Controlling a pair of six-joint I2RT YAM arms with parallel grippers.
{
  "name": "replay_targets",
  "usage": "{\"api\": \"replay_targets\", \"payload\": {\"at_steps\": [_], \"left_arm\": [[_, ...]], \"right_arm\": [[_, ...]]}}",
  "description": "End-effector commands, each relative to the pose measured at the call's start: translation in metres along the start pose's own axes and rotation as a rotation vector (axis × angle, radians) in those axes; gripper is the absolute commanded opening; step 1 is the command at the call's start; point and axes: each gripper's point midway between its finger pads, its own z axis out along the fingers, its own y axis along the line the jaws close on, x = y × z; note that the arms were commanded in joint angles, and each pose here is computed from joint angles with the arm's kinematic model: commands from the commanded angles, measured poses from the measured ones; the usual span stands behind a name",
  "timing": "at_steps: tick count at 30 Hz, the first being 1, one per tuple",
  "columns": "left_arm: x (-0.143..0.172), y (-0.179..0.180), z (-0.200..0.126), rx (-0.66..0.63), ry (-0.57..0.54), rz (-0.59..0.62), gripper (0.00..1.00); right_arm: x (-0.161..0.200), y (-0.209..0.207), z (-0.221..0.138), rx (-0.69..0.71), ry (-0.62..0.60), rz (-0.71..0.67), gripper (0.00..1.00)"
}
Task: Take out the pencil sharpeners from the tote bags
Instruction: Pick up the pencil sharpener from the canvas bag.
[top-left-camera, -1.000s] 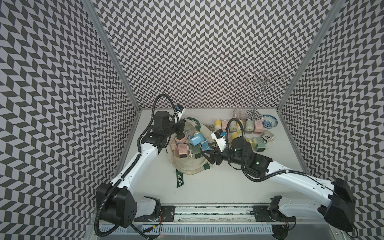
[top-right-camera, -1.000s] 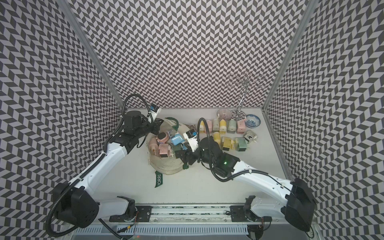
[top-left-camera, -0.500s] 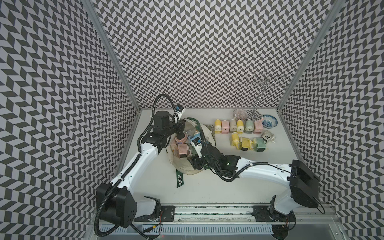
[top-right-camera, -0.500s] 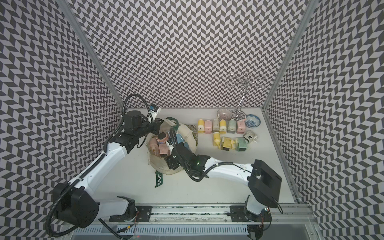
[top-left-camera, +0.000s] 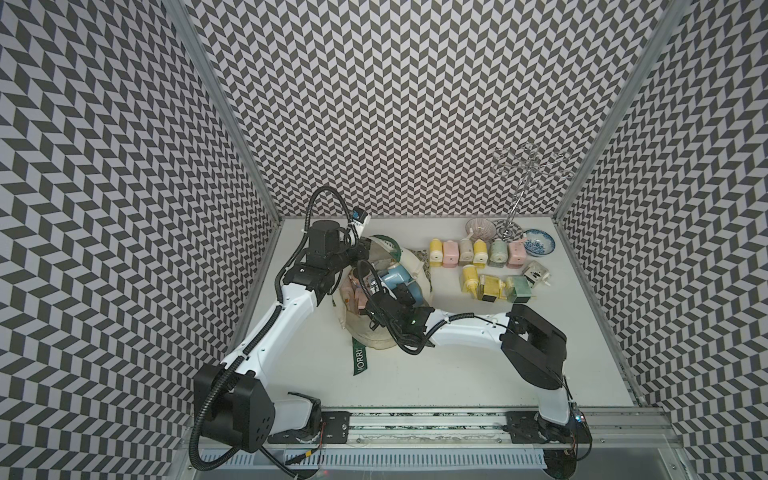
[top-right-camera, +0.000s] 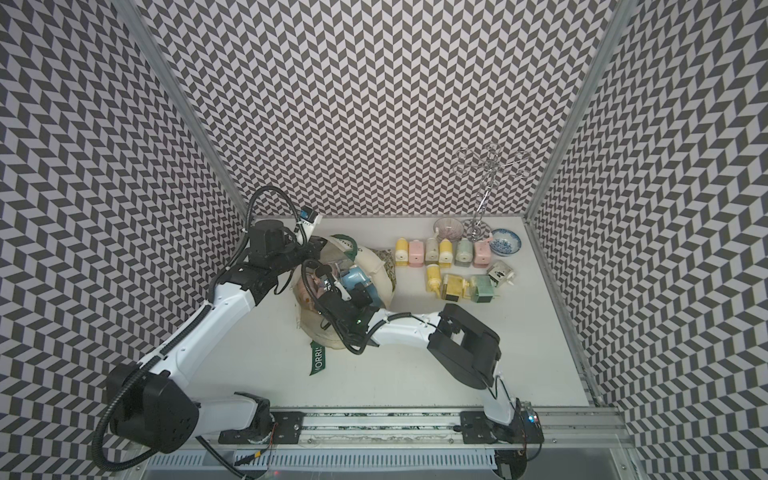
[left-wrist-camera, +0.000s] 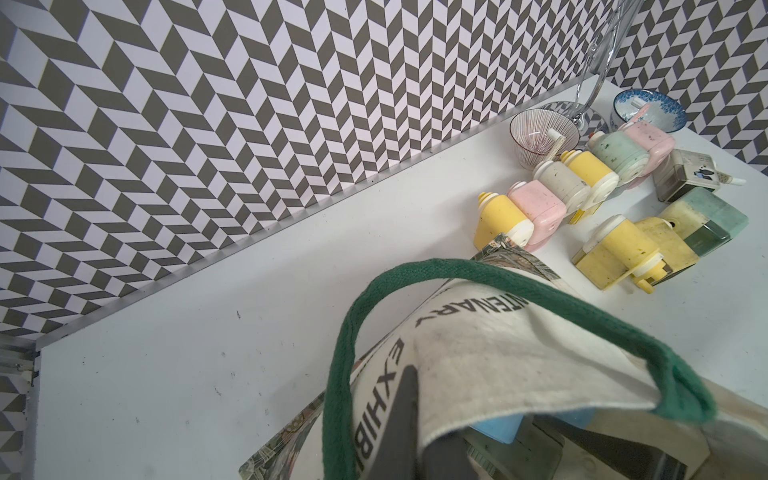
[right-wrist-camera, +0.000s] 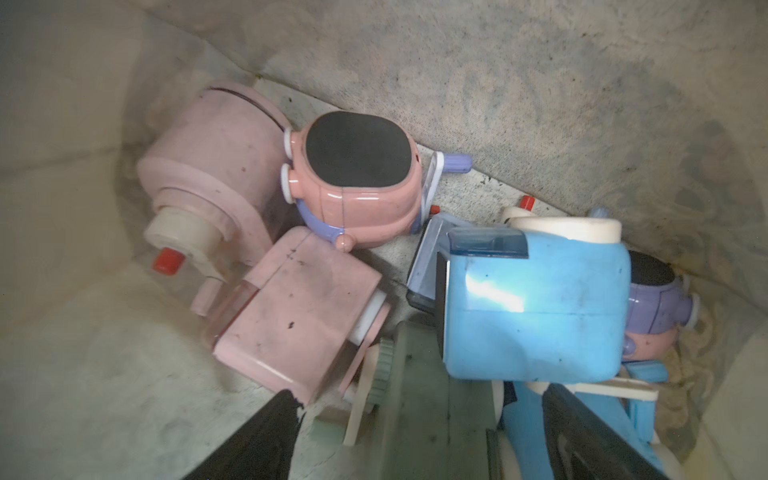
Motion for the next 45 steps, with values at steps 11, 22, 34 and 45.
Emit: {"api": "replay_targets", "payload": {"at_steps": [11, 22, 34, 45], "left_arm": [[-0.043, 0.001, -0.018, -0.021, -0.127, 0.012, 0.00], [-0.043, 0.000, -0.018, -0.018, -0.127, 0.019, 0.00], [-0.044, 0.000, -0.019, -0.020, -0.130, 0.023, 0.00], [-0.043, -0.001, -0.018, -0.017, -0.127, 0.024, 0.00]], "right_arm": [[-0.045, -0.029, 0.020, 0.115, -0.160, -0.087, 0.99], [-0.036, -0.029, 0.056, -0.002, -0.106, -0.079, 1.00], [-0.035, 0.061, -0.004, -0.645, -0.053, -0.042, 0.97], [-0.035, 0.069, -0.035, -0.787, -0.061, -0.069, 0.96]]}}
